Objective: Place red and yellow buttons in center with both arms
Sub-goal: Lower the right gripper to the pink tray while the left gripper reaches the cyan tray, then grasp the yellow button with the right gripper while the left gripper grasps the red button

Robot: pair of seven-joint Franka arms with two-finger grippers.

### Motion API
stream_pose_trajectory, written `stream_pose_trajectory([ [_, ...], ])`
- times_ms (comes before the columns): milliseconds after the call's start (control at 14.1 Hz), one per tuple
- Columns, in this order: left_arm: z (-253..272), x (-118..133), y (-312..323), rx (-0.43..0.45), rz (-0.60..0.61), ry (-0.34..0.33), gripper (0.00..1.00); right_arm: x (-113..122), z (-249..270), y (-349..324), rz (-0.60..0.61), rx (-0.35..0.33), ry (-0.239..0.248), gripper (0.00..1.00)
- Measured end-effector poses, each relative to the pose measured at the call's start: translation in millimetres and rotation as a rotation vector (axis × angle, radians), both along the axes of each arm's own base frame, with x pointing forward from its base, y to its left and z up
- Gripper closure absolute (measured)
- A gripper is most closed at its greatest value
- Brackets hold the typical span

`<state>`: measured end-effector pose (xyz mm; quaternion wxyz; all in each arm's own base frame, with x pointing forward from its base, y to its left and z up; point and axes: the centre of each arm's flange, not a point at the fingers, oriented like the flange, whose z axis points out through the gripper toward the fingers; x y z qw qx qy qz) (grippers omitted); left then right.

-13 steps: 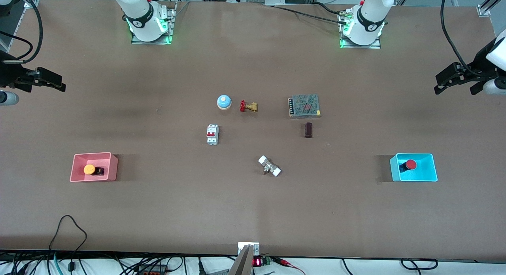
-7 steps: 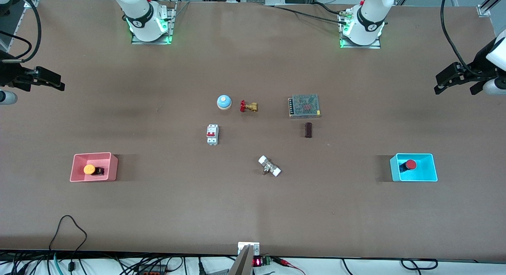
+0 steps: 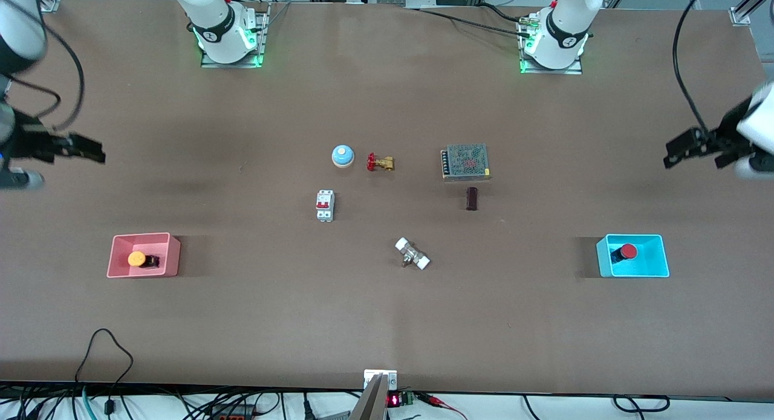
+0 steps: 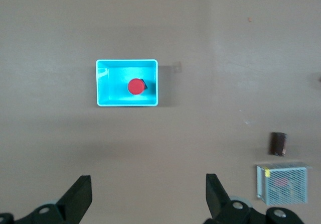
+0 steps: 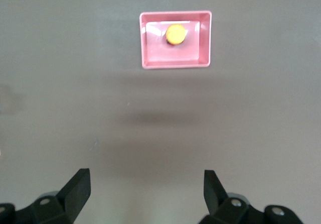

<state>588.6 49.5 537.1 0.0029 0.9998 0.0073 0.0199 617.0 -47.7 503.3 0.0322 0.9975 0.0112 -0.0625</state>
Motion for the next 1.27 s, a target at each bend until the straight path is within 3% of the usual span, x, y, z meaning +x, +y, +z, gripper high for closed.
stream_pose_trajectory([
  [283, -71.5, 35.2, 32.6, -0.003, -0.007, -0.013, 0.00, 45.4, -80.3, -10.9, 0.000, -0.009, -0.039, 0.00],
  [496, -122.9, 53.0, 46.7, -0.006, -0.012, -0.016, 0.00, 64.8, -130.8, -17.7, 0.003, -0.012, -0.062, 0.00],
  [920, -212.0, 71.0, 56.5, -0.016, -0.003, 0.003, 0.00, 86.8, -219.2, -36.6, 0.068, -0.015, -0.120, 0.00],
  [1274, -274.2, 74.5, 58.0, -0.026, 0.000, 0.034, 0.00, 89.1, -258.0, -43.4, 0.097, -0.013, -0.119, 0.00],
])
